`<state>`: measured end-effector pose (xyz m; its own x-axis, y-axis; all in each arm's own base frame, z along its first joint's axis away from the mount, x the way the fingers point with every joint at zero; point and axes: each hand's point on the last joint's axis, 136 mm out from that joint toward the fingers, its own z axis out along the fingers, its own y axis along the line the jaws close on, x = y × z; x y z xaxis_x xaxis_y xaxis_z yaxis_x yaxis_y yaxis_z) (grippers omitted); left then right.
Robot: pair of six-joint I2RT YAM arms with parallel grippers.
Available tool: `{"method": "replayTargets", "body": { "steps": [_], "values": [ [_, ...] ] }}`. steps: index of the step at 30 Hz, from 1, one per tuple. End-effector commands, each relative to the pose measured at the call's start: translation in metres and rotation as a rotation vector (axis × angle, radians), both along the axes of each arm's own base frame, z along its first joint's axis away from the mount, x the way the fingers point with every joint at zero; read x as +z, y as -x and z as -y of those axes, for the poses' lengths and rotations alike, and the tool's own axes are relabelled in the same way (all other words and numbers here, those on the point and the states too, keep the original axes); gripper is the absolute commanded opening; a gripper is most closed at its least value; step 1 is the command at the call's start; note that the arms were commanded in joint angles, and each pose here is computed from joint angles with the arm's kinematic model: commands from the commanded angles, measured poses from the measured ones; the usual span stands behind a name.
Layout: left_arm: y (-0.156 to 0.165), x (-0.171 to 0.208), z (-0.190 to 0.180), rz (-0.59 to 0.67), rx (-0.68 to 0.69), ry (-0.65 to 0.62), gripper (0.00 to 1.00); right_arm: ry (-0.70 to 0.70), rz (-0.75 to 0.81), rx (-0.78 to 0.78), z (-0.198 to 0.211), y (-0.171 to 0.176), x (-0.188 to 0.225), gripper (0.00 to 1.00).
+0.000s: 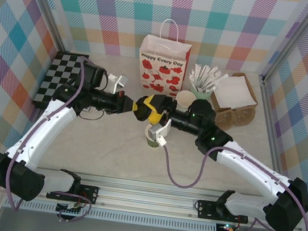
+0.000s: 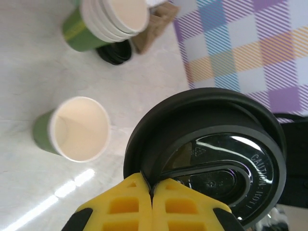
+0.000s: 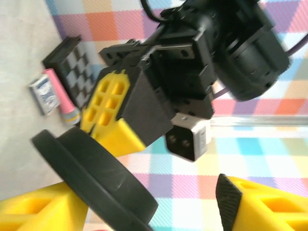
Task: Pack the takeout coffee
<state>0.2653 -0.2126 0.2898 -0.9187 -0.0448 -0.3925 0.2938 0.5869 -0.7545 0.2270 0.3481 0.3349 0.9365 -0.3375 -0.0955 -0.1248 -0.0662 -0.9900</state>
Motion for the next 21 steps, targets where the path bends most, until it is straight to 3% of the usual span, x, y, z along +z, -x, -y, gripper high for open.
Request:
{"method": "replayTargets", "body": {
  "steps": [1, 6, 9, 11, 13, 15, 18, 21],
  "values": [
    [-0.021, -0.019, -0.017, 0.007, 0.134, -0.126, 0.00, 0.024, -0.354, -0.122, 0.015, -0.007, -0.025, 0.99],
    [-0.025, -0.037, -0.037, -0.011, 0.217, -0.249, 0.00, -0.138, -0.699, -0.248, 0.038, -0.008, -0.026, 1.00],
    [-0.023, -0.047, -0.045, -0.032, 0.245, -0.309, 0.00, -0.369, -0.998, -0.348, 0.051, -0.014, -0.004, 1.00],
    [-0.021, -0.054, -0.046, -0.046, 0.250, -0.348, 0.00, -0.573, -1.201, -0.516, 0.069, -0.033, 0.003, 1.00],
    [-0.018, -0.061, -0.044, -0.054, 0.245, -0.406, 0.00, -0.768, -1.423, -0.752, 0.094, -0.053, -0.008, 1.00],
    [-0.016, -0.065, -0.041, -0.054, 0.248, -0.457, 0.00, -0.855, -1.547, -0.894, 0.106, -0.058, -0.022, 1.00],
    [-0.013, -0.070, -0.030, -0.048, 0.242, -0.502, 0.00, -1.052, -1.727, -1.038, 0.121, -0.060, -0.040, 1.00],
    [-0.011, -0.074, -0.019, -0.049, 0.246, -0.537, 0.00, -1.111, -1.936, -1.116, 0.117, -0.054, -0.072, 1.00]
  ]
}}
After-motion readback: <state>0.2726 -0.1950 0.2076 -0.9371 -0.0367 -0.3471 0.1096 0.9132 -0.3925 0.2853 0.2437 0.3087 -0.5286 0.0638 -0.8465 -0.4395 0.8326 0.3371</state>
